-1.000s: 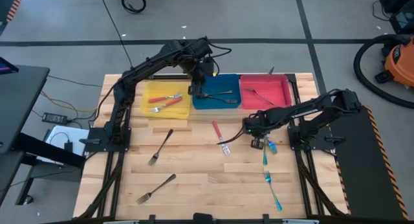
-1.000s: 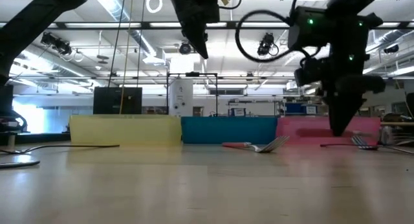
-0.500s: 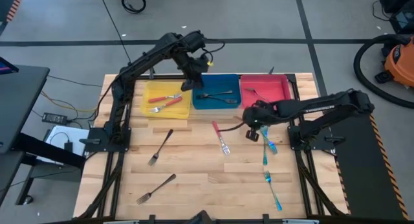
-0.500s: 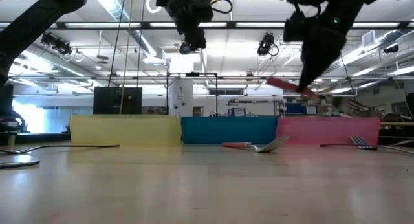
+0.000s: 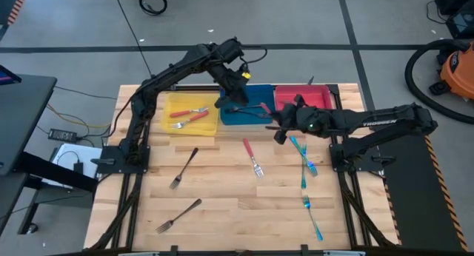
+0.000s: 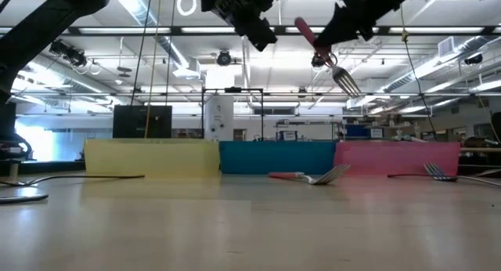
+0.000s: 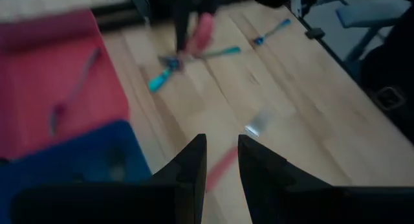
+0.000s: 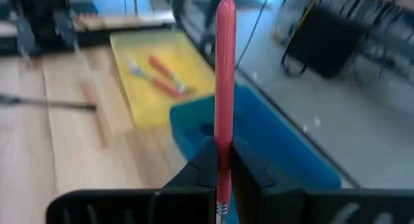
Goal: Sort silverware by color (type)
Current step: Put the right pink fork into the yellow bin
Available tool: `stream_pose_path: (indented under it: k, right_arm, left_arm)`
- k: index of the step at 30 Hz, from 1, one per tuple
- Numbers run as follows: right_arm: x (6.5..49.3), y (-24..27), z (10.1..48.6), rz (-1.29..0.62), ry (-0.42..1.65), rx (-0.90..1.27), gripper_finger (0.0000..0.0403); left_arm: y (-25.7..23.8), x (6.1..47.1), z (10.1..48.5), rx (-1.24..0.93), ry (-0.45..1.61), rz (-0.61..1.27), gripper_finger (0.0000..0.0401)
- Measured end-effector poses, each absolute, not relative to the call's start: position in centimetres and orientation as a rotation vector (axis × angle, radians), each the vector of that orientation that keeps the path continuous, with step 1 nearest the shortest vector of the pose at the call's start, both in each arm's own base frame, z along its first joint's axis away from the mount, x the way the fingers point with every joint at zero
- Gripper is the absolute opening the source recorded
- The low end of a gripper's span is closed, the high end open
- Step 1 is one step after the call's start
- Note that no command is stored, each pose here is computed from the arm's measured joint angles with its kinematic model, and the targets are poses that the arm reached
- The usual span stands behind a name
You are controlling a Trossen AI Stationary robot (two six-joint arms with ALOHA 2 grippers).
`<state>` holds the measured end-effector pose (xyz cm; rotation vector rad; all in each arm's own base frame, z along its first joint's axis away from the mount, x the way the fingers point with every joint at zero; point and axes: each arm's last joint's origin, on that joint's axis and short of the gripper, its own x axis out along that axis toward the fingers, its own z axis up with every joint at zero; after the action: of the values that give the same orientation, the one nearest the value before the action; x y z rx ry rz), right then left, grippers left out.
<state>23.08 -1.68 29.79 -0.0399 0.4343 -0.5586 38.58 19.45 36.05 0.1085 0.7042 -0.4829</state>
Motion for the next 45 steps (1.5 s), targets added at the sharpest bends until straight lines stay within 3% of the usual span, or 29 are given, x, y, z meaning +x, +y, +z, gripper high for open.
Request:
stream_pose_path:
  k: [10,22,45]
  right_arm:
    - [23.9,-1.7,32.2,-0.565,0.222,-0.154,0.0023]
    - [23.9,-1.8,32.4,-0.621,0.226,-0.219,0.0023]
    - [23.9,-1.2,32.5,-0.623,0.217,-0.229,0.0023]
  left_arm:
    - [18.8,40.9,37.4,0.196,0.535,-0.430,0.0089]
    - [16.2,42.6,37.8,0.305,0.527,-0.378,0.0089]
    - [15.9,41.8,40.1,0.328,0.435,-0.364,0.0089]
